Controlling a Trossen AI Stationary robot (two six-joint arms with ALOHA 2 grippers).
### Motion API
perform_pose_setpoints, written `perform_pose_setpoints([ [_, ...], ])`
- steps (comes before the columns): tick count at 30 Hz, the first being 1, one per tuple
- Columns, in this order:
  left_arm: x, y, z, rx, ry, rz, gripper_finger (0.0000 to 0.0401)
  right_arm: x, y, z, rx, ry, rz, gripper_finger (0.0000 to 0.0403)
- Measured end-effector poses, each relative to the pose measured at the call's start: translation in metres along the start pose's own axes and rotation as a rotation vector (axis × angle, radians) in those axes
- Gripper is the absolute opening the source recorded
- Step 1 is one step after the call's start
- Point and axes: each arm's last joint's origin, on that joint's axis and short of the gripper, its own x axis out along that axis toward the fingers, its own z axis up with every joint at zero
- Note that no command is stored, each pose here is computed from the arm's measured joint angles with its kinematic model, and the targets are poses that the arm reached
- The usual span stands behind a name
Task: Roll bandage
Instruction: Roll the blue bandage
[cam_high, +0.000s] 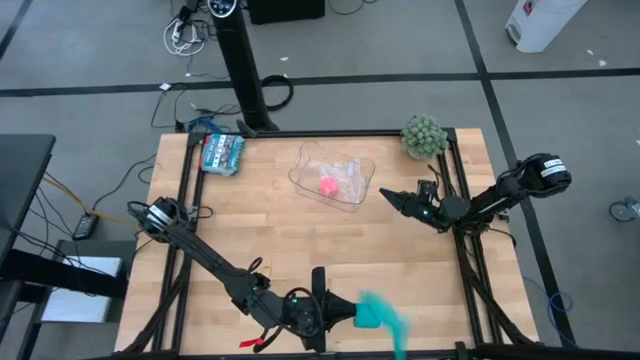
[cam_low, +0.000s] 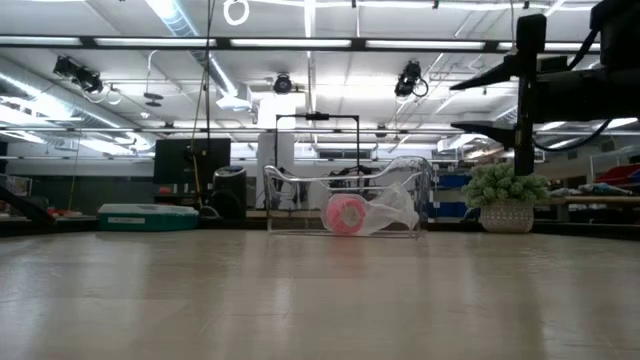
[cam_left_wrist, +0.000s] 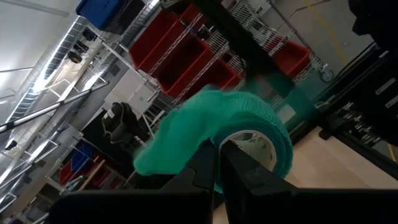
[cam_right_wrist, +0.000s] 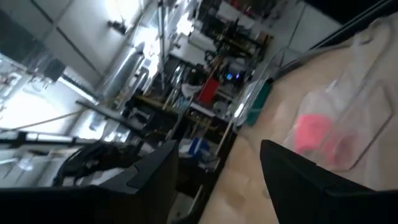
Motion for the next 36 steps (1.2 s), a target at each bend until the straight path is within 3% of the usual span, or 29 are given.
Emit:
perform_pose_setpoints([
  [13,-0.001,0.000,0.001,-0.007,-0.006,0.008,0.0019,0.010,0.008,0.004,-0.038,0.053,0.101,0.0226],
  [18,-0.001,0.005,0.000,-0.066,0.054,0.066,0.0019,0.012,0.027,-0.004,-0.158,0.192,0.305,0.0221],
  [23,-0.005,0.033,0.004,-0.143,0.089,0.150,0.0019,0.010,0.054,-0.019,-0.304,0.228,0.460,0.0198],
  [29,-0.017,0.067,0.017,-0.179,0.079,0.207,0.0019,0.006,0.072,-0.039,-0.453,0.296,0.517,0.0182],
  [36,-0.010,0.087,0.006,-0.133,0.148,0.287,0.0019,0.004,0.108,-0.062,-0.670,0.325,0.576,0.0181],
])
